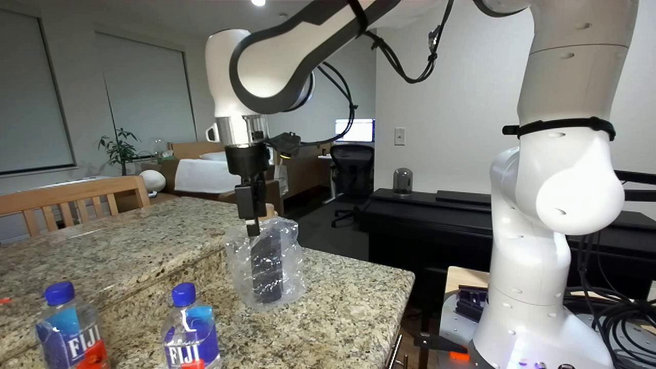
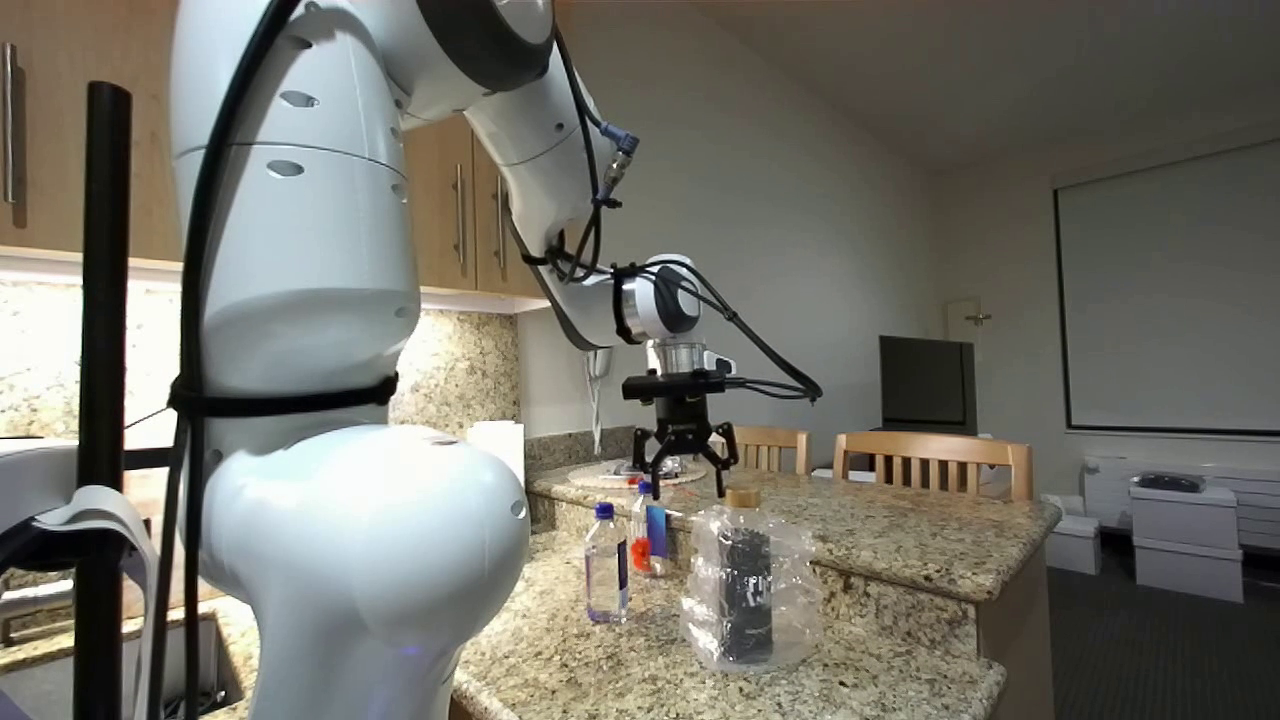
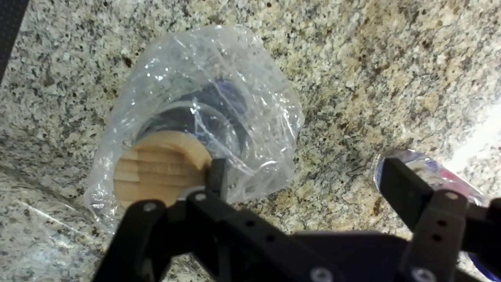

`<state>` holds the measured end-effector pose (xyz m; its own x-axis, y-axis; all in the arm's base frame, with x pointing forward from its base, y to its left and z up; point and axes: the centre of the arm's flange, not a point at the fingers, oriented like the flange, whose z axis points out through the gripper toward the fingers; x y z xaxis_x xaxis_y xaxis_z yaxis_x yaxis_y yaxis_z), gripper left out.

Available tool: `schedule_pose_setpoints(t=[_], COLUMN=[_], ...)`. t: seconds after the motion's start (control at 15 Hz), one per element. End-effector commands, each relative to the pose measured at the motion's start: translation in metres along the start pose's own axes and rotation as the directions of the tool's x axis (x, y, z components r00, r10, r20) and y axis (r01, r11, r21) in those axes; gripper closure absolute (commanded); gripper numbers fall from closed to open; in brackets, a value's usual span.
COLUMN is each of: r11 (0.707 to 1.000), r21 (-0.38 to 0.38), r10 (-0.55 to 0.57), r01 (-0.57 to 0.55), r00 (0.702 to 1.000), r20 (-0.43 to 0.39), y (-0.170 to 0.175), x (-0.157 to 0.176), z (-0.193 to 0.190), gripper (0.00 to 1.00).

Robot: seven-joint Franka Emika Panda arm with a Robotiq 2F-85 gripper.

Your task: Remove the plastic around the bottle

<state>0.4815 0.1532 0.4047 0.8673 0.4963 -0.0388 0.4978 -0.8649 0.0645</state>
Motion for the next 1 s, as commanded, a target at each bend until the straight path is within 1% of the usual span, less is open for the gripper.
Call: schedule_pose_setpoints(t=[0.0,0.53,0.93], r11=[1.0,0.999,0.992], r21=[0.008,0.042,0.125], r10=[0.013,-0.003,0.007], r01=[-0.013,0.002,-0.014], r00=[1.0,1.0,0.999], r20=[0.006,0.023,0.052], y=[0.006,-0.001,-0.01], x=[-0.009,-0.01,-0.012], z=[0.008,0.017,0.031], gripper=[0.0,0.0,0.0])
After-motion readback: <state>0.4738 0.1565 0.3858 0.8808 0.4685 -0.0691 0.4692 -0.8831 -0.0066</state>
